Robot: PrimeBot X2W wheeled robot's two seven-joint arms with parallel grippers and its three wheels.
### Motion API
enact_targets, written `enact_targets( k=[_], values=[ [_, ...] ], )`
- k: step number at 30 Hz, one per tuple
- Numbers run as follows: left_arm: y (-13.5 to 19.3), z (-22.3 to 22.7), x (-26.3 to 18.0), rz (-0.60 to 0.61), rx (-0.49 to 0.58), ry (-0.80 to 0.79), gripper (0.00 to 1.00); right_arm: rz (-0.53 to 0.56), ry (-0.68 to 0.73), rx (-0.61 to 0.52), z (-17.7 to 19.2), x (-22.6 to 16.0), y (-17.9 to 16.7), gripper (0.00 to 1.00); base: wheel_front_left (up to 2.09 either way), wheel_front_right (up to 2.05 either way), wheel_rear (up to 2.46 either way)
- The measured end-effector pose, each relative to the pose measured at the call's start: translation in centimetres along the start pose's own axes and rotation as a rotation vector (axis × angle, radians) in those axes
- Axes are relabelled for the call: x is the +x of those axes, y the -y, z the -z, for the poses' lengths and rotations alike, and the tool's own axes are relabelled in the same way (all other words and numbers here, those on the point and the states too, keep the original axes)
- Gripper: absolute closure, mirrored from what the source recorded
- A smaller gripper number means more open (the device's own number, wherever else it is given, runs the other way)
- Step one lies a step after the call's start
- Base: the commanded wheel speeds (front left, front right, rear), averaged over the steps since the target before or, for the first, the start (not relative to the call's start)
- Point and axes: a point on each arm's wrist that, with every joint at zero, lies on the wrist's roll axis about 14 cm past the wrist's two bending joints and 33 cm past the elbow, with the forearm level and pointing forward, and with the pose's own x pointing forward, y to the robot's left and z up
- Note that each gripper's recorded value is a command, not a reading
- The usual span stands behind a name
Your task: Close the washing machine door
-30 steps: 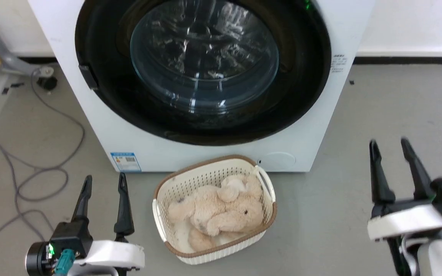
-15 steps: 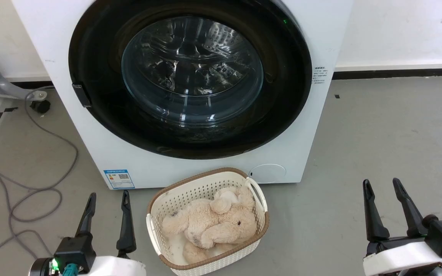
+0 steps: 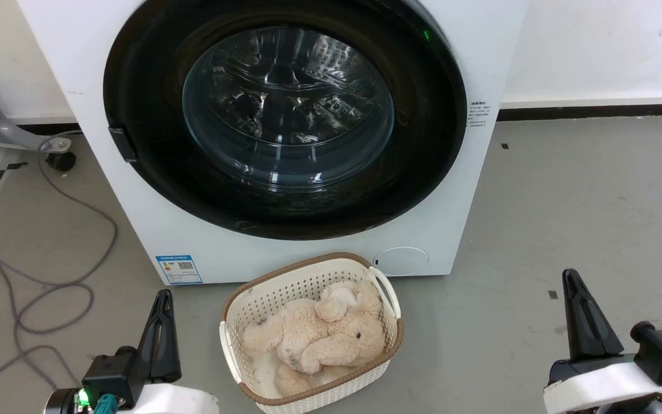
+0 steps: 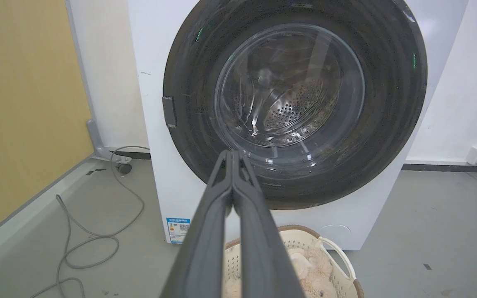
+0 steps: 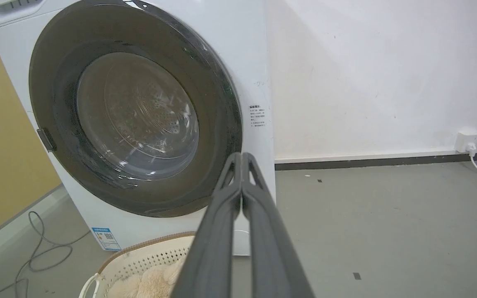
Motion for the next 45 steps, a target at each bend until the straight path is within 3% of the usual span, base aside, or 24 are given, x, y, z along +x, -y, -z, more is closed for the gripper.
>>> enact_targets(
  k=[45],
  values=[
    [-1.3,0.6,-0.6,-0.024,0.042,-0.076,1.00,-0.095,-0.080,-0.055,0.9,1.2,-2.9,1.00,0.00,0.00,0.00]
  ],
)
